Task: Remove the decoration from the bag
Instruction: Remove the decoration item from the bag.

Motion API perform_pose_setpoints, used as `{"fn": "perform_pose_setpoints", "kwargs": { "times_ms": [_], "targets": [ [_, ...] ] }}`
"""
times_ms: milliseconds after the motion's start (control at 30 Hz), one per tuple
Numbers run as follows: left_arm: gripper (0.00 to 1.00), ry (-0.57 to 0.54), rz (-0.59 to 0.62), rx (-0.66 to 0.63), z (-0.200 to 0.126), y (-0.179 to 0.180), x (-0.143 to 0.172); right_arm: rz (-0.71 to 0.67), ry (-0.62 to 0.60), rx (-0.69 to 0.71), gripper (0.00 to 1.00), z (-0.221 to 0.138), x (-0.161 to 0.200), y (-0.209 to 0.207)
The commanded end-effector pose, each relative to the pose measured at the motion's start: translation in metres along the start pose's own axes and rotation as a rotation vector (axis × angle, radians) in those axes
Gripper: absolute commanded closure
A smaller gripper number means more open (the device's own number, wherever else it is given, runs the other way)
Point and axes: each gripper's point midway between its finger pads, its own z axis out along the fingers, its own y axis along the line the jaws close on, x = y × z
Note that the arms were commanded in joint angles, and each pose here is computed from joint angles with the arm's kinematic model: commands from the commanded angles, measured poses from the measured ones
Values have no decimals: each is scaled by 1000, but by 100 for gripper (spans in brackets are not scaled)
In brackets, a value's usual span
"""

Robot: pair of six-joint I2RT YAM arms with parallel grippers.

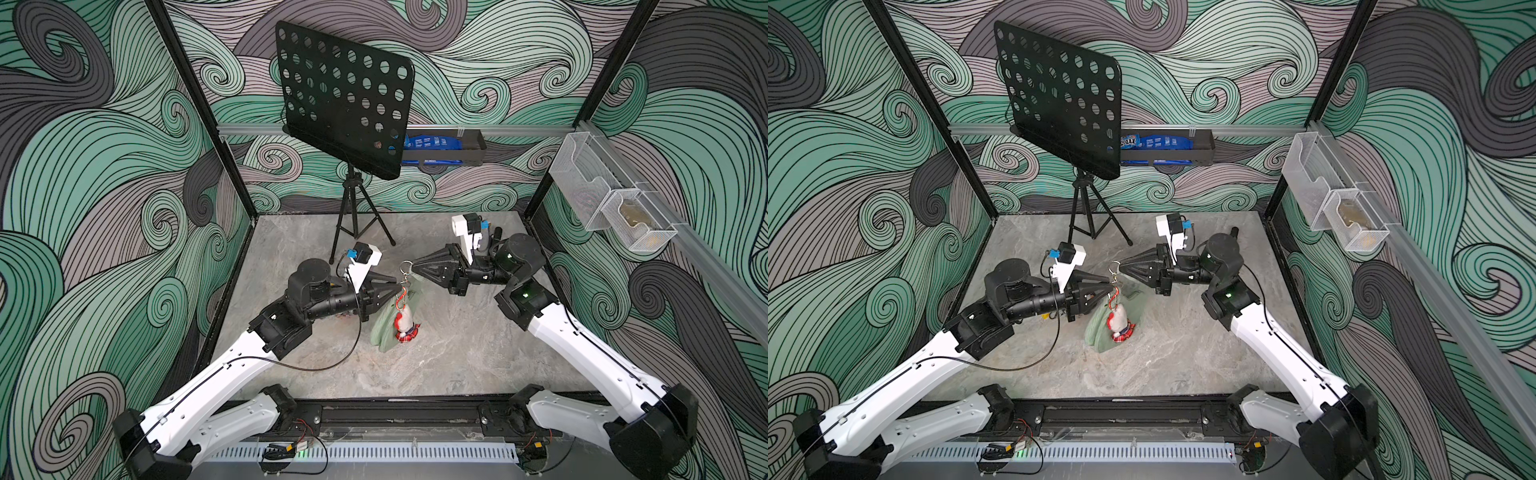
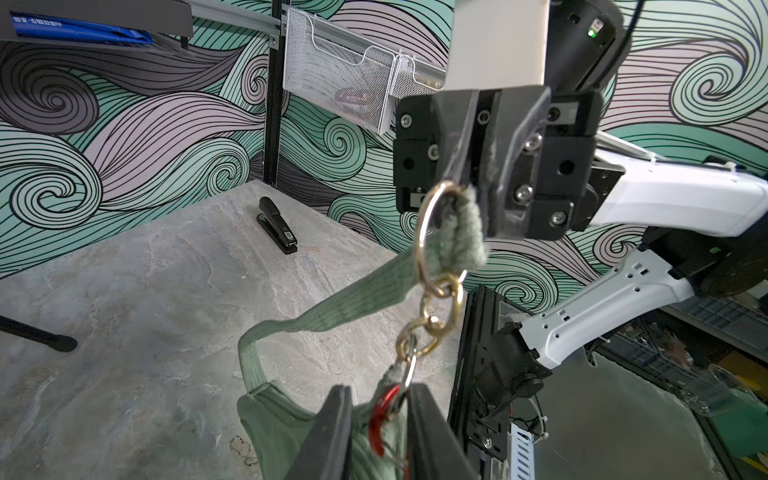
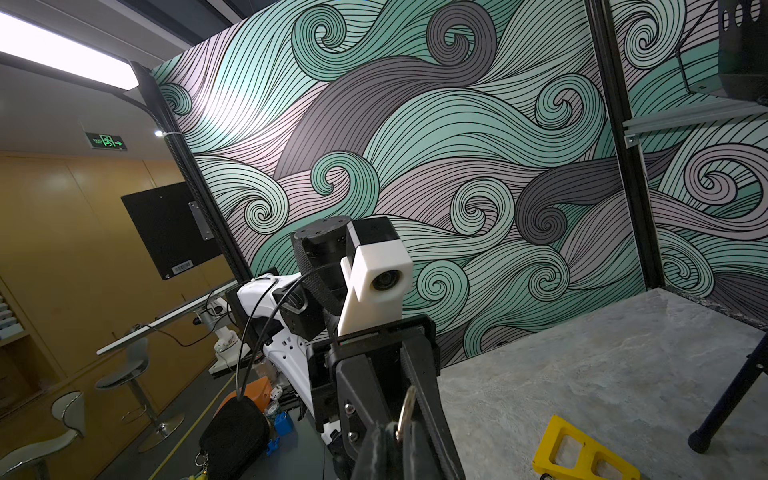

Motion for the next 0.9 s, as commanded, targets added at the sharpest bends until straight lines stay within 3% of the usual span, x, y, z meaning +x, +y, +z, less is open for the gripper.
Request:
{"fn": "perform_pose_setpoints", "kwargs": {
  "times_ms": [0, 367, 600, 867],
  "targets": [
    [83, -53, 48, 13, -7, -7, -19, -64, -45, -15, 100, -1, -22, 15],
    [98, -78, 70, -5, -12, -7, -29, -68, -42, -4, 100, -4, -19, 12],
    [100, -88, 76, -30, -20, -9, -40, -21, -97, 79, 100, -45, -11, -19],
    [100, -79, 83, 15, -25, -21, -56, -111, -75, 29, 65, -56, 8, -8]
  ]
}}
